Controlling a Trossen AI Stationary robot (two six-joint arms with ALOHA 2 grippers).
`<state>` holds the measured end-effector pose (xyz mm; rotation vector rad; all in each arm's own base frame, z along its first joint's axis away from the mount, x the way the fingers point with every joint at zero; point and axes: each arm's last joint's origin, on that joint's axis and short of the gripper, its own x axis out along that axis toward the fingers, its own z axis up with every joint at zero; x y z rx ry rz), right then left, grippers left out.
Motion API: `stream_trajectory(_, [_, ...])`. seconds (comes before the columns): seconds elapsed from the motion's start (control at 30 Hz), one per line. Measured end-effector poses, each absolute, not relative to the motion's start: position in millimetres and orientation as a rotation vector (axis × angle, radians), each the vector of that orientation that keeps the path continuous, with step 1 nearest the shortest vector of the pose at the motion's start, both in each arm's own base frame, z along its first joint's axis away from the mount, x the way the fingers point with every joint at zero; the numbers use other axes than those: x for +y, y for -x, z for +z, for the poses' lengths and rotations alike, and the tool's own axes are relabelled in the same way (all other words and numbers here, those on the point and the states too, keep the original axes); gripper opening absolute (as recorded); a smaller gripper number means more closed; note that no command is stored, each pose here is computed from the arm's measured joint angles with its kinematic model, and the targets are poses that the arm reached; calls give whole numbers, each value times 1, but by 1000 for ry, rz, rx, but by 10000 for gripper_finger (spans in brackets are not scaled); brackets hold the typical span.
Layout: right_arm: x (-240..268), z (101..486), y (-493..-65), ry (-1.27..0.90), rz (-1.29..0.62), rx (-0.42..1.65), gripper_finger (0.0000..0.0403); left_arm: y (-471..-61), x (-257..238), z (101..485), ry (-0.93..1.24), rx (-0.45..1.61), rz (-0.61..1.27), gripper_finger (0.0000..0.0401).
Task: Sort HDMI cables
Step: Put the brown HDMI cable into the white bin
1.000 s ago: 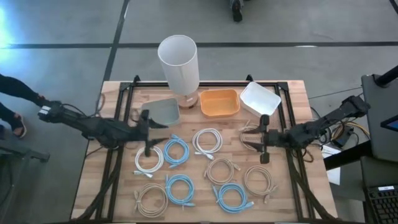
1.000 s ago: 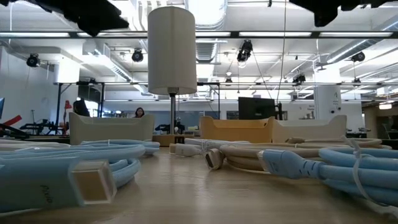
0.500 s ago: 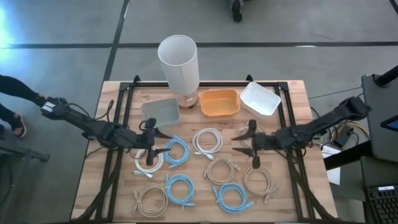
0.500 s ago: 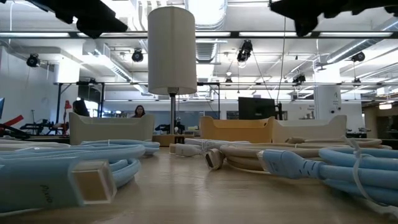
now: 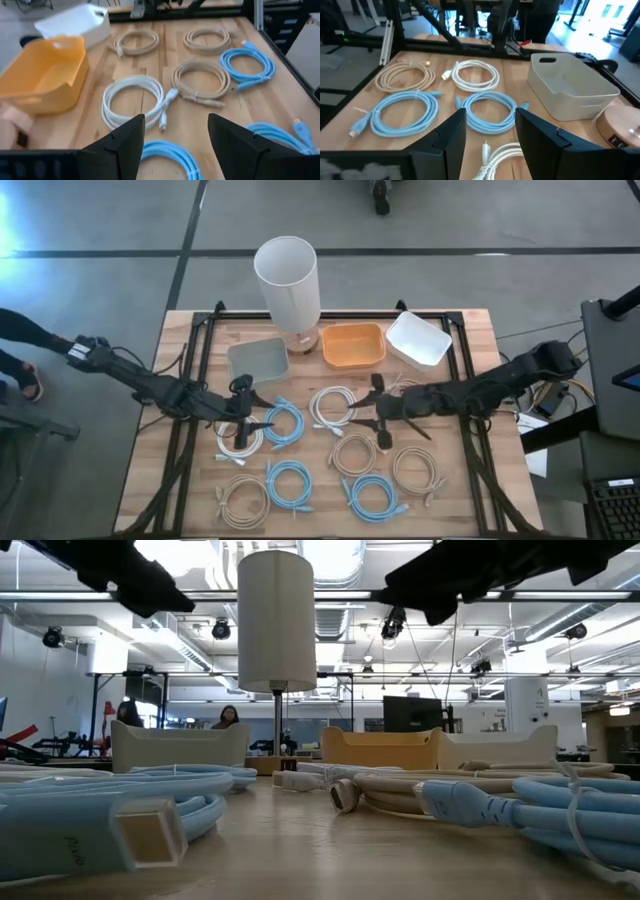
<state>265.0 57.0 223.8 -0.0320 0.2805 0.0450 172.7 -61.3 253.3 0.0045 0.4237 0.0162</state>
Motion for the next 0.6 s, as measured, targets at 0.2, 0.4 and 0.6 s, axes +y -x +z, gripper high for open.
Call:
stream_trajectory(0.2, [59, 213, -275, 44, 47, 327, 167, -176, -63, 241, 42, 514, 44, 219])
stream_trajectory(0.4, [60, 200, -282, 50, 43, 376, 167, -183, -66, 221, 39, 599, 66, 215])
stream_trajectory(0.6, [52, 193, -281, 20, 7, 449, 167, -190, -69, 207, 22, 666, 81, 215])
